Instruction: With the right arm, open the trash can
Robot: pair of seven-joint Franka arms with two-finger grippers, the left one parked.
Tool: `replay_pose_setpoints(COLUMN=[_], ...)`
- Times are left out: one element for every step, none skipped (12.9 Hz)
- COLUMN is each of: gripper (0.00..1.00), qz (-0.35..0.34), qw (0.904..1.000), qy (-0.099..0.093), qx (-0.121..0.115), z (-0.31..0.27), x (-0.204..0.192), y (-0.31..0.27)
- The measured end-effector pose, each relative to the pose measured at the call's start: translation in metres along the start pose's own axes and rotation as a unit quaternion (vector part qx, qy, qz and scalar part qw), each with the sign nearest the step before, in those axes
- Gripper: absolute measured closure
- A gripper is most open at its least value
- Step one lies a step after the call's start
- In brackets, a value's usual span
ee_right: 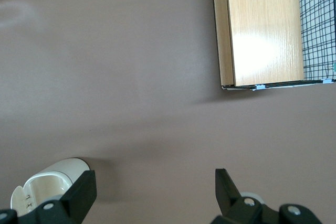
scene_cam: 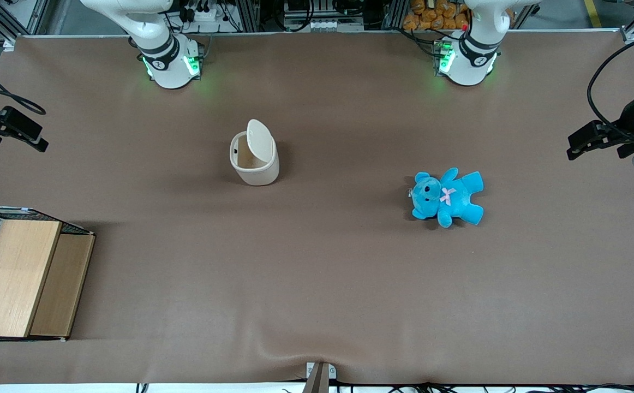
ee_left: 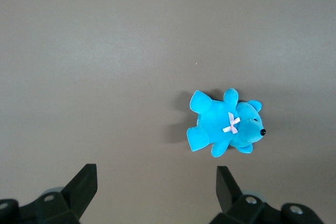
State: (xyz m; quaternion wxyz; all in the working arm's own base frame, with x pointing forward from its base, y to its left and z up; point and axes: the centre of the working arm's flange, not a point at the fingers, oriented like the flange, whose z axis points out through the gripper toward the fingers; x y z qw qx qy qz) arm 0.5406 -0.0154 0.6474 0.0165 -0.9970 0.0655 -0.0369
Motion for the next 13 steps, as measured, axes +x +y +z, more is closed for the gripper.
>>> replay_pose_setpoints(gripper=[0.00, 0.00, 0.00, 0.00, 0.00, 0.00, 0.00, 0.00, 0.00, 0.00, 0.00, 0.00, 0.00], qz=[-0.003, -0.008, -0.015, -0.018, -0.022, -0.029, -0.038, -0.044, -0.046, -0.048, -0.049, -0.050, -0.050], qw=[1.0000, 1.0000, 0.9999, 0.9998, 0.9996, 0.9991, 0.9985, 0.9981, 0.9979, 0.9978, 0.9978, 0.9977, 0.9978], qy=[0.000, -0.001, -0.003, -0.010, -0.020, -0.031, -0.038, -0.043, -0.045, -0.045, -0.045, -0.044, -0.043], qx=[0.000, 0.000, 0.000, -0.001, -0.002, -0.005, -0.006, -0.007, -0.007, -0.007, -0.007, -0.007, -0.008], z=[0.0001, 0.0002, 0.0005, 0.0017, 0.0035, 0.0053, 0.0065, 0.0071, 0.0074, 0.0075, 0.0073, 0.0067, 0.0058], x=[-0.0001, -0.0002, -0.0007, -0.0021, -0.0044, -0.0067, -0.0084, -0.0094, -0.0098, -0.0099, -0.0099, -0.0098, -0.0097], y=[0.0000, 0.0000, 0.0001, 0.0002, 0.0006, 0.0012, 0.0017, 0.0019, 0.0020, 0.0020, 0.0021, 0.0021, 0.0022])
